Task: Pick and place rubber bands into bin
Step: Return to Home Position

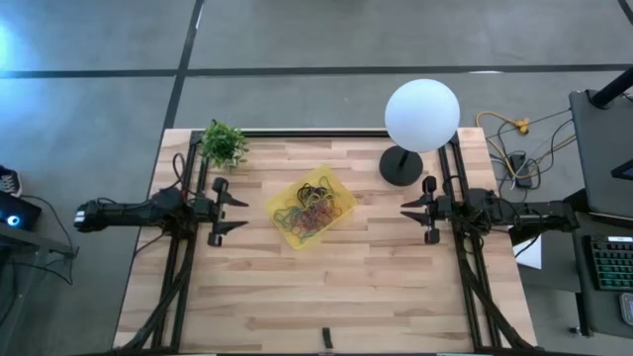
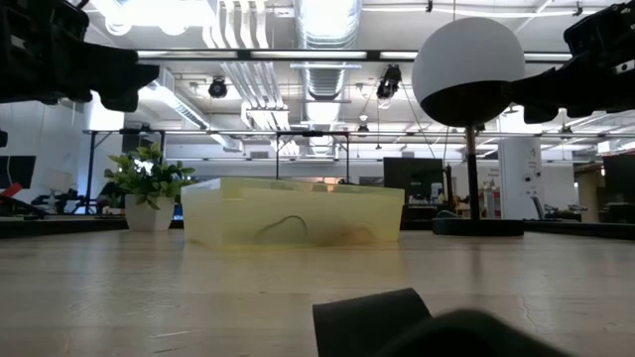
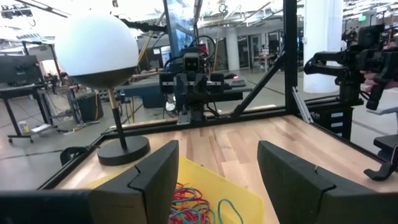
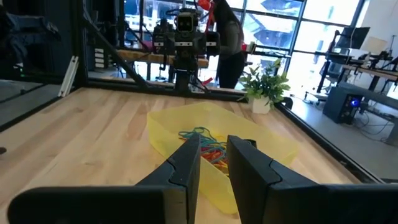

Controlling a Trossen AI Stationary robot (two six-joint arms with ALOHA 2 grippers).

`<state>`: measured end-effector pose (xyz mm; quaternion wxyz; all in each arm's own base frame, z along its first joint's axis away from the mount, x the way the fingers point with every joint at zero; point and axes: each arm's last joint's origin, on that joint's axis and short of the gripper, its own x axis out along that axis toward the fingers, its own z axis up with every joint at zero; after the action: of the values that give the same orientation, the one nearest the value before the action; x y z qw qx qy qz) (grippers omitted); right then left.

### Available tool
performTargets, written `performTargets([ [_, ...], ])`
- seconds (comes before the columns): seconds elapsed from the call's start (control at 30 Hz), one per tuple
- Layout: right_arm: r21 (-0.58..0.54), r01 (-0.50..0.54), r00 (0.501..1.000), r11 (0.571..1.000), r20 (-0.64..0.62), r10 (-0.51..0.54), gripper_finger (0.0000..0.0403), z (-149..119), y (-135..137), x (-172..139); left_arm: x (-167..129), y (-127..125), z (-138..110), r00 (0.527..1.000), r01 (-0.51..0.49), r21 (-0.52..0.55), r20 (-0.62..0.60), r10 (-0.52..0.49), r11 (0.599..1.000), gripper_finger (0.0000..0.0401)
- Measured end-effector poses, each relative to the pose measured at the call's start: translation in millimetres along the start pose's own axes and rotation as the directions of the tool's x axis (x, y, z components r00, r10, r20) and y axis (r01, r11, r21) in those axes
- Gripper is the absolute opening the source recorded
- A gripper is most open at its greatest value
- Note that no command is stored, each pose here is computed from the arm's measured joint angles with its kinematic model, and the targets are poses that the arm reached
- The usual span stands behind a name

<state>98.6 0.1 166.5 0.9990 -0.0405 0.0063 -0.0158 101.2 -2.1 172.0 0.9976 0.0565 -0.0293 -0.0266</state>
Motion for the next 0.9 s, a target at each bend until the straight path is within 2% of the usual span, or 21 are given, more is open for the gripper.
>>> performTargets([
  [0.9, 0.001, 0.004, 1.0, 1.0, 0.0, -0.004, 0.0068, 0.0, -0.1, 0.0, 1.5, -0.2, -2.2, 1.0, 0.002, -0.001, -0.024, -0.002, 1.0, 0.0203],
])
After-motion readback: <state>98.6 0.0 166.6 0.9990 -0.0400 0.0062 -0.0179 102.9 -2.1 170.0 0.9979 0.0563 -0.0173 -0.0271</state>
